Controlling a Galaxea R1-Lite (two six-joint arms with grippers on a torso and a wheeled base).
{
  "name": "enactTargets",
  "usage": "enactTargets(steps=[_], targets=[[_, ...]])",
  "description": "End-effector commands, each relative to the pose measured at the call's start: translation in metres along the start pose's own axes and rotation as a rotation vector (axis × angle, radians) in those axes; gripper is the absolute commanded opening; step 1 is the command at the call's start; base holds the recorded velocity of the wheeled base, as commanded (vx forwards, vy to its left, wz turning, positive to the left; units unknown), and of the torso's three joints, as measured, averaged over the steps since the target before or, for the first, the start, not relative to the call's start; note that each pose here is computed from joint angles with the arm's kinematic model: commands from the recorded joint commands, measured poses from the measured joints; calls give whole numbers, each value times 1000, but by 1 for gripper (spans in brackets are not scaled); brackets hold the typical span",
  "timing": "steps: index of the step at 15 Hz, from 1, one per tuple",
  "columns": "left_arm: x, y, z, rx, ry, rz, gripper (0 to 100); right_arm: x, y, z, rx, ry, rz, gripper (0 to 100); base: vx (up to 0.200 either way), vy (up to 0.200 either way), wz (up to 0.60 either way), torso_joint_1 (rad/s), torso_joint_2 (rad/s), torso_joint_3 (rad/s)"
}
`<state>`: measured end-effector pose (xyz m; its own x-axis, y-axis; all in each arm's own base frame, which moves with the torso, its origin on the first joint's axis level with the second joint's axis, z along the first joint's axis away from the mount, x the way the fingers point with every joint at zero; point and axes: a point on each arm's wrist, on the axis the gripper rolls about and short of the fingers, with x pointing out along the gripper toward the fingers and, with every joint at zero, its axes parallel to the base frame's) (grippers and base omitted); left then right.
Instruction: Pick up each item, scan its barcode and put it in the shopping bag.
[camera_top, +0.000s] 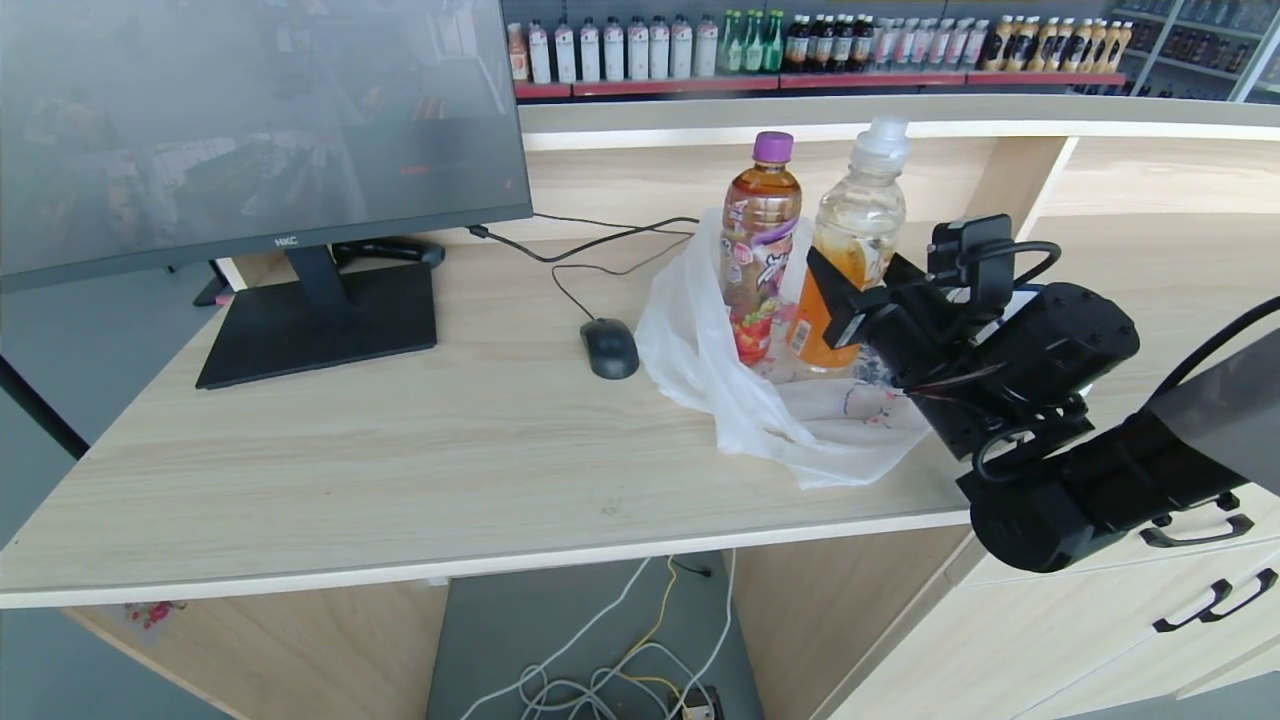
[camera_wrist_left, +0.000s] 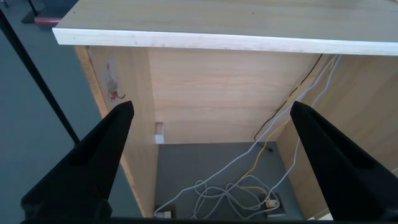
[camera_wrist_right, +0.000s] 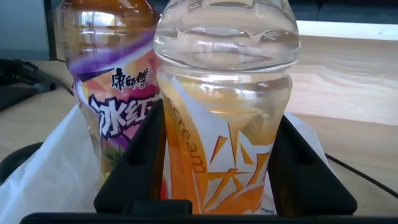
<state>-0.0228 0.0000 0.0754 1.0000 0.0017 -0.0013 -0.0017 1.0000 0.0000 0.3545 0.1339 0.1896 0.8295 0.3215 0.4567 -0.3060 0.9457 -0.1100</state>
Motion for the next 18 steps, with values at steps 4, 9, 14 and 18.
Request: enactTargets(steps=[4, 9, 14, 18], targets=[[0, 0, 0, 0, 0, 1, 100, 0, 3, -14, 2, 36, 8, 0, 0, 0, 0, 0, 0, 0], [0, 0, 0, 0, -1, 1, 100, -1, 3, -18, 2, 50, 11, 0, 0, 0, 0, 0, 0, 0], [0, 0, 0, 0, 0, 0, 100, -5, 3, -21, 5, 67, 10, 0, 0, 0, 0, 0, 0, 0], [0, 0, 0, 0, -1, 0, 100, -5, 3, -21, 7, 67, 12, 100, 0, 0, 0, 0, 0, 0]])
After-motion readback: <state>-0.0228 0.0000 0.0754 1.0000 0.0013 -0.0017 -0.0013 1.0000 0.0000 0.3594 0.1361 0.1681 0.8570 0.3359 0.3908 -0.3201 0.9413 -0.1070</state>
